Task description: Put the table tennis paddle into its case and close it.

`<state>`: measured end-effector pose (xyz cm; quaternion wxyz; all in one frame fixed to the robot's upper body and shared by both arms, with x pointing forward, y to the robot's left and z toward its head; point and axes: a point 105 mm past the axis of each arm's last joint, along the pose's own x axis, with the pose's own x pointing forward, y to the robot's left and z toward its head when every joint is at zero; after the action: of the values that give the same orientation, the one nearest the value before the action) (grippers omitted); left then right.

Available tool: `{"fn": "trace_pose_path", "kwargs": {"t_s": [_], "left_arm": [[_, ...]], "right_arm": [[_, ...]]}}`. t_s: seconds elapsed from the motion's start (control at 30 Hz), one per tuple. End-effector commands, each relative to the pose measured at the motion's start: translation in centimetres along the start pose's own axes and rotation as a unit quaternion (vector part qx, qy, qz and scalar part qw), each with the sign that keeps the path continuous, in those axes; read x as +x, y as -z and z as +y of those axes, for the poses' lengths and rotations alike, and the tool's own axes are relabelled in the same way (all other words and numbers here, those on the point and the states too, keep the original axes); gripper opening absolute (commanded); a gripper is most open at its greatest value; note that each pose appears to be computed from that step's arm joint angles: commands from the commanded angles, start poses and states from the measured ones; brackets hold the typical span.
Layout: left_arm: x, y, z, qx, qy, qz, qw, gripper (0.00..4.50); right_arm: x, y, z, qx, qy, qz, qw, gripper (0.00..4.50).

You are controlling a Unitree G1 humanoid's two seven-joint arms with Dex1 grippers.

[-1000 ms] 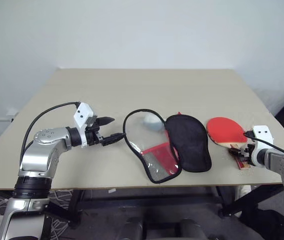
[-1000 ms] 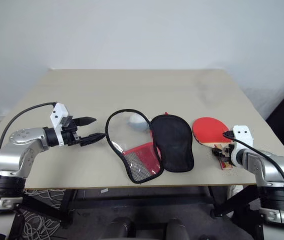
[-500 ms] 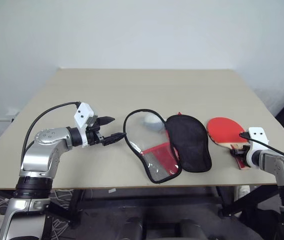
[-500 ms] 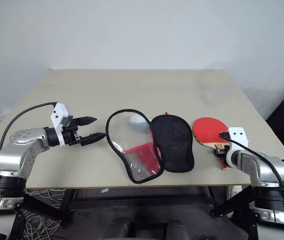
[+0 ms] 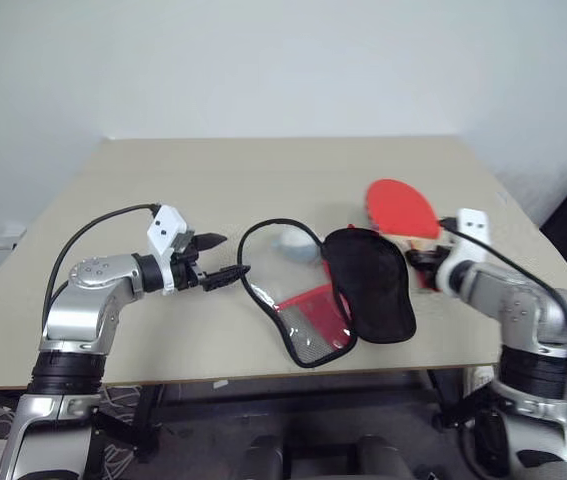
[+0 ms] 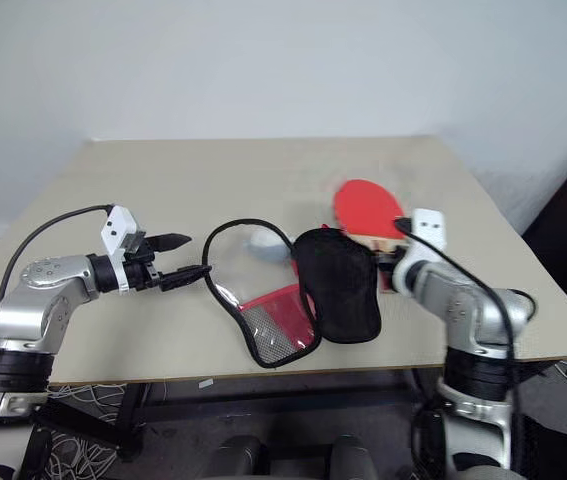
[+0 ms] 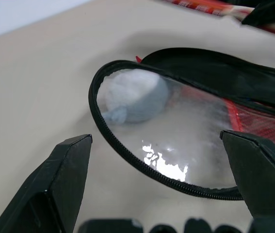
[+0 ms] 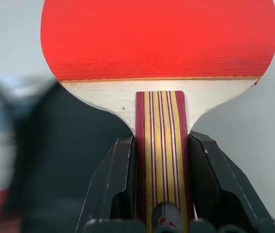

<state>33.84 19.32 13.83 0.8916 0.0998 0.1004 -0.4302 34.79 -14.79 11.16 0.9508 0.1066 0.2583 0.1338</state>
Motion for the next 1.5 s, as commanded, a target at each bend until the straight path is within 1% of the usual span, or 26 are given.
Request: {"fn": "trace_pose_path", "kwargs": {"t_s": [0.03,0.13,0.23,0.57,0.73,1.07,1.5], "left_arm": [[-0.3,-1.6,0.2,0.023,-0.002,-0.015,1.000,4.50],[-0.3,-1.6,0.2,0.022,-0.002,-0.014,1.000,4.50],[-0.5,-1.5,0.1,0.021,-0.001,-0.011,1.000,4.50],[-0.6,-1.6,0.0,0.020,-0.001,-0.009,1.000,4.50],[-0.5,-1.6,0.0,0.019,0.000,-0.009,1.000,4.50],[-0.3,-1.5,-0.1,0.017,0.003,-0.009,1.000,4.50],[-0.4,-1.5,-0.1,0.017,0.003,-0.009,1.000,4.50]], "right_arm": [[-0.3,0.0,2.3,-0.012,0.000,-0.005,1.000,1.16],[0.0,1.8,3.5,-0.005,-0.002,0.021,1.000,1.16],[0.2,3.4,3.7,0.003,0.012,0.040,0.999,1.16],[0.2,3.6,2.7,-0.003,0.040,0.042,0.998,1.16],[0.1,4.2,2.5,-0.004,0.049,0.055,0.997,1.16],[-0.6,4.1,2.7,-0.008,0.054,0.054,0.997,1.16],[-0.2,5.5,2.8,-0.006,0.059,0.077,0.995,1.16]]}}
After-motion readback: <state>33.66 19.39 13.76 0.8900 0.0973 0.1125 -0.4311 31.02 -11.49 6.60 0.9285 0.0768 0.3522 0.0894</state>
